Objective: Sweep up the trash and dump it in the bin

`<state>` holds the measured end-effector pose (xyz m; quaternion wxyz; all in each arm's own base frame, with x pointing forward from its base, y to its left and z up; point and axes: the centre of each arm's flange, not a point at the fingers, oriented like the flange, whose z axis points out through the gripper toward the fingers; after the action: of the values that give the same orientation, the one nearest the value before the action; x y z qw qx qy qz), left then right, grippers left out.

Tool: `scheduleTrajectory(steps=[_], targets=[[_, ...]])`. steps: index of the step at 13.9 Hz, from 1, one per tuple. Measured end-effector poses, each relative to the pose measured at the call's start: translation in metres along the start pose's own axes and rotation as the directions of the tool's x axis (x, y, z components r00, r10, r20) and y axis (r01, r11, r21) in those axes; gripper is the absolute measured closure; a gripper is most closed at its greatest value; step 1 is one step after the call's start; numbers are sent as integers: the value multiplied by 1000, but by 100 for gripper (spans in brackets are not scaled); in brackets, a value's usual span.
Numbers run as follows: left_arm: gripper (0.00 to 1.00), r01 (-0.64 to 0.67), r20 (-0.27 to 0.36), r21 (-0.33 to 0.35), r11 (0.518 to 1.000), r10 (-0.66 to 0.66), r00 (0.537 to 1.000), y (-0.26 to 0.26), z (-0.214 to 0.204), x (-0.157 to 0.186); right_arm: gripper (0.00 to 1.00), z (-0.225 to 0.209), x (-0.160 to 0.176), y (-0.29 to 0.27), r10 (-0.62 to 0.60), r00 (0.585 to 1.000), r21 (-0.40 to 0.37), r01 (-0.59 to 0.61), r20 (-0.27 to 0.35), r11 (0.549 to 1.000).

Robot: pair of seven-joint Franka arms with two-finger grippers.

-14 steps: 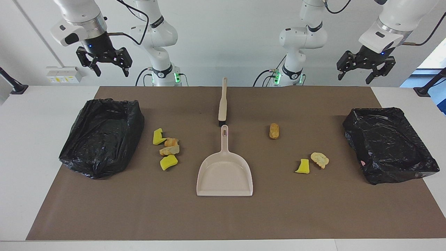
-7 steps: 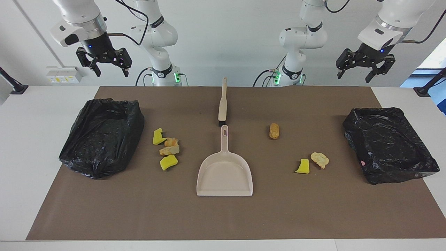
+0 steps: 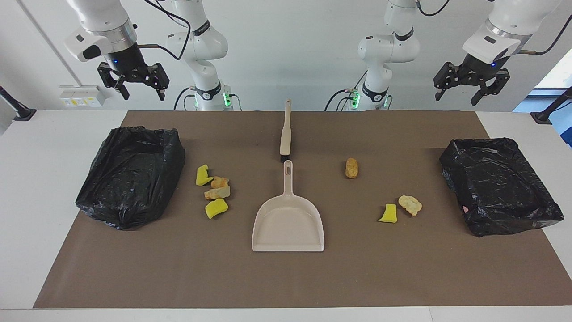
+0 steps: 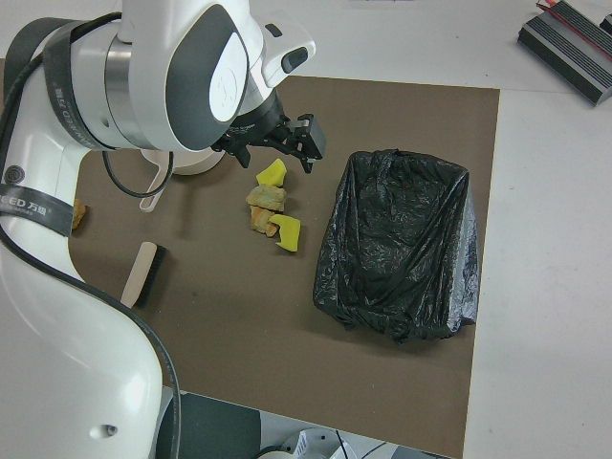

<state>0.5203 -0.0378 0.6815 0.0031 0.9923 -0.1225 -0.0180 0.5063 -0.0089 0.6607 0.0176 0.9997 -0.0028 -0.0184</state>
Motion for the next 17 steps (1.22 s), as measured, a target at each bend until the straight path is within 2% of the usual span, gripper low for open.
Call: scheduleTrajectory(steps=[17], targets=[[0,2,0,0,1000,-2,1000,-1,0,0,0,4,0,1,1,1000,0,-1,9,1000]])
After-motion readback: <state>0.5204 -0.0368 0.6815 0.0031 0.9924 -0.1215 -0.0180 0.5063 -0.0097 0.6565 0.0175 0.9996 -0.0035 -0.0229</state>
